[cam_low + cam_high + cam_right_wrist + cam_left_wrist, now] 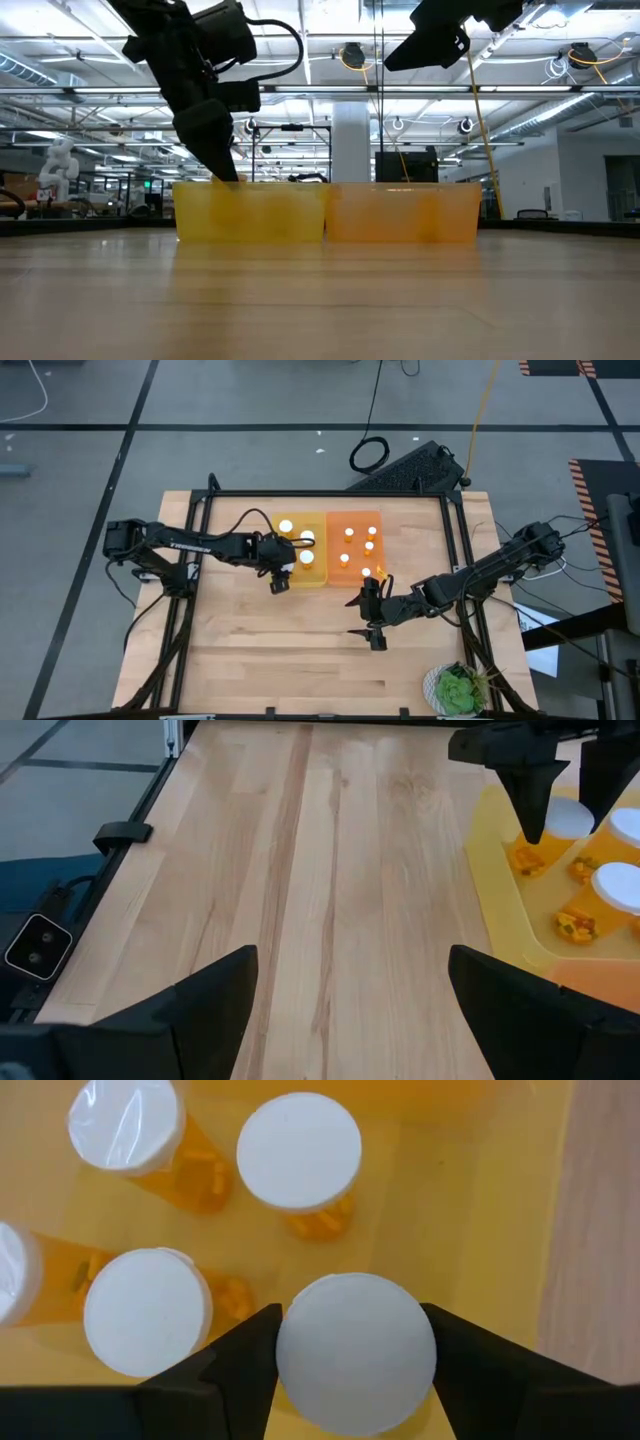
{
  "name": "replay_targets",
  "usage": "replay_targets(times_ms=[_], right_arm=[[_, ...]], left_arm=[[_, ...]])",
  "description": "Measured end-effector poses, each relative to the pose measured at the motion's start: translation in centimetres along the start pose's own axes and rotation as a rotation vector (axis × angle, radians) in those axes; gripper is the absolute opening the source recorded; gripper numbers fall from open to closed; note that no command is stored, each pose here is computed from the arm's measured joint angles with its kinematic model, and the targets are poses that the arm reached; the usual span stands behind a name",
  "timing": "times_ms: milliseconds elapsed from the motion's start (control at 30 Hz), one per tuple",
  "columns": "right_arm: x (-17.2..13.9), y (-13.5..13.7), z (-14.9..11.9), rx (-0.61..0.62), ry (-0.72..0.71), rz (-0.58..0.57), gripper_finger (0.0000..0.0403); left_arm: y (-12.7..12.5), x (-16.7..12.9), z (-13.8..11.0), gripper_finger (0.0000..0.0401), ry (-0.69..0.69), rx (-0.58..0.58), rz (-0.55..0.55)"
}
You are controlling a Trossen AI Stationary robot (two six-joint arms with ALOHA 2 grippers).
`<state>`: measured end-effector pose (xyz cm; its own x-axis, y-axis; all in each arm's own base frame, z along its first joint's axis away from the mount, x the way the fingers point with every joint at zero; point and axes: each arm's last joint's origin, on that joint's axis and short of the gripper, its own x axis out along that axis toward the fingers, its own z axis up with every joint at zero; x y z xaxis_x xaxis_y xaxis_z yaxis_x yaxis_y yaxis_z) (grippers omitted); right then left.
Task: Pick and place medicine bottles into bin by pill shape (circle, oval)
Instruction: Put the large orange pill bottle into the yellow bin, then return to Home Position
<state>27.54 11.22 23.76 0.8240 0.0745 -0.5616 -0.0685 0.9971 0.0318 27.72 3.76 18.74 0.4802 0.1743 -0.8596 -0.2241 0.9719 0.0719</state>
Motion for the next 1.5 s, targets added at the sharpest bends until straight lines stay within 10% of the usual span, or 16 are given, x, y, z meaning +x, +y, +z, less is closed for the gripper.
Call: replay_targets(times_ms=[467,833,1167,1500], right_arm=[[0.0,0.0,0.0,-0.002,0.001,0.0,0.032],[0.0,0.0,0.4,-0.034,-0.045,-0.044,0.0309],[-1.0,-0.8,1.0,-0.19,-0.063,-0.063,0.017],[-3.3,-2.9,-1.8,-0.267,-0.088,-0.083,0.0006]], left_arm=[[0.1,-0.7,0.2,0.0299,-0.021,-0.003,-0.001],[-0.1,-6.3,0.6,0.0277,-0.205,0.0,0.019],[-0.9,-12.1,-0.4,0.0236,-0.394,0.045,0.042],[-1.2,-12.0,-1.2,0.0208,-0.325,0.038,0.082]])
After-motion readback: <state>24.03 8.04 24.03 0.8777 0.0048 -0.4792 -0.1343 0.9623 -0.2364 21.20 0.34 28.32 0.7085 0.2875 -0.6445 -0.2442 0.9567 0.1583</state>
